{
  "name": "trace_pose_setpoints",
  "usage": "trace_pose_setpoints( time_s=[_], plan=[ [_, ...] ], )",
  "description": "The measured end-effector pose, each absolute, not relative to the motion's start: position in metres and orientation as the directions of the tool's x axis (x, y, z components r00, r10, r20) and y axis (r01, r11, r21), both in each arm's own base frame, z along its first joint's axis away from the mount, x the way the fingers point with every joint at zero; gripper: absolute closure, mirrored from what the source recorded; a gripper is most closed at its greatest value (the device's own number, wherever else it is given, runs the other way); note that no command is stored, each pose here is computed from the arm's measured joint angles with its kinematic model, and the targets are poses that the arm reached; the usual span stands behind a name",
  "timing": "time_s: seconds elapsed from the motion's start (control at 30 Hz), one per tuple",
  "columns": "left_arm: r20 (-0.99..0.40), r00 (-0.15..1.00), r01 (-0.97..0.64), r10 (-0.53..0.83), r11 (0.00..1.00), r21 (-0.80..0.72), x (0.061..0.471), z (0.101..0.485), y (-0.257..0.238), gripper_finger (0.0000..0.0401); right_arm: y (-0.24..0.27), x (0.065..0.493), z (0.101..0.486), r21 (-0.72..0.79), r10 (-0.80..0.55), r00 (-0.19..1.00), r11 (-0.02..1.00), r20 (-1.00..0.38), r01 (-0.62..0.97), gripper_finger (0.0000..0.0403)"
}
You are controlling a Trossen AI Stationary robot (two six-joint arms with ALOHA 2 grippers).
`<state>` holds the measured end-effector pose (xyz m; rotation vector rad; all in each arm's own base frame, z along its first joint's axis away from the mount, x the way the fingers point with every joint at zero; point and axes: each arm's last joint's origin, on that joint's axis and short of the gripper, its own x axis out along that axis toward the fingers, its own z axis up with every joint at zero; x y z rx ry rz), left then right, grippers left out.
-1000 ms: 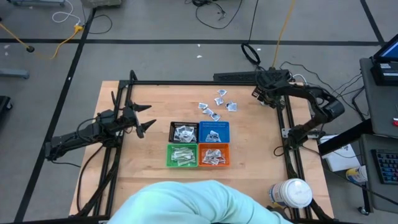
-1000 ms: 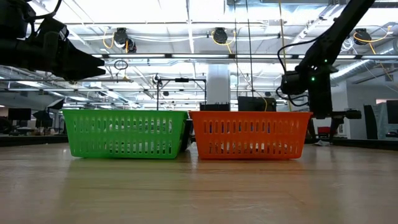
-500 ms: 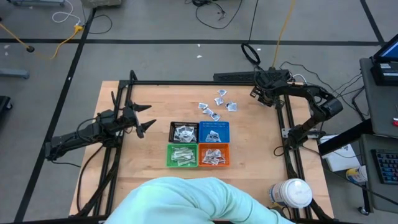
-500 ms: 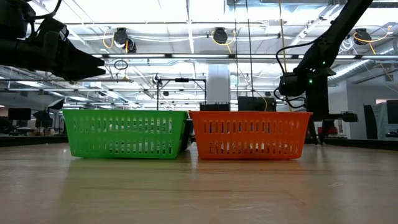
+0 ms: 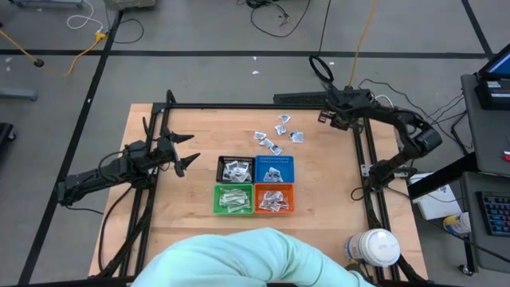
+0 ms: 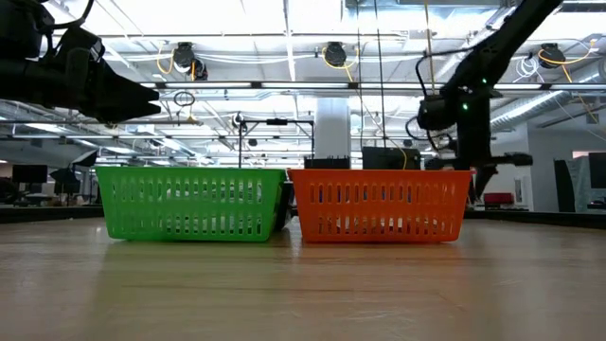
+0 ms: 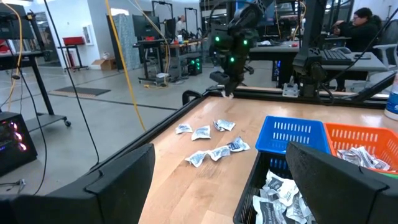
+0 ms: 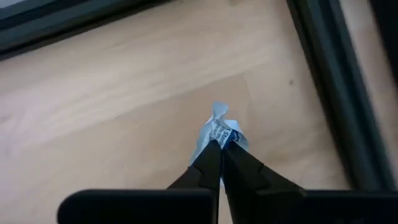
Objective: Pick & Place First Aid Supplies
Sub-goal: Put the alcohol pad into the blue bin
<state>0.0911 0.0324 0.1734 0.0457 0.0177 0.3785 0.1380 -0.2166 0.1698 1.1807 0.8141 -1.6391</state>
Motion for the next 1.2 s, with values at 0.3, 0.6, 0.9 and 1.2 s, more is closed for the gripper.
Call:
trace_pose_setpoints(
  time_s=[0.3,0.6,0.9,1.2],
  plan=[
    [-0.009,0.929,-0.369,0.37,0.928,0.048,0.091,0.173,0.032,0.0036,-0.222,0.15,0.22,-0.089,-0.287,-0.107,-0.076,-0.952,0.993,0.0402],
    [-0.009,0.929,-0.369,0.37,0.928,0.048,0.091,0.173,0.032,0.0036,-0.234,0.168,0.267,-0.004,-0.336,0.057,0.179,-0.94,0.984,0.0402],
    [-0.01,0.929,-0.369,0.37,0.928,0.048,0.091,0.173,0.032,0.0036,-0.227,0.191,0.28,0.031,-0.335,0.153,0.343,-0.93,0.939,0.0402],
    [-0.009,0.929,-0.369,0.37,0.928,0.048,0.091,0.173,0.032,0.0036,-0.199,0.221,0.28,0.041,-0.275,0.238,0.572,-0.932,0.819,0.0403]
  ],
)
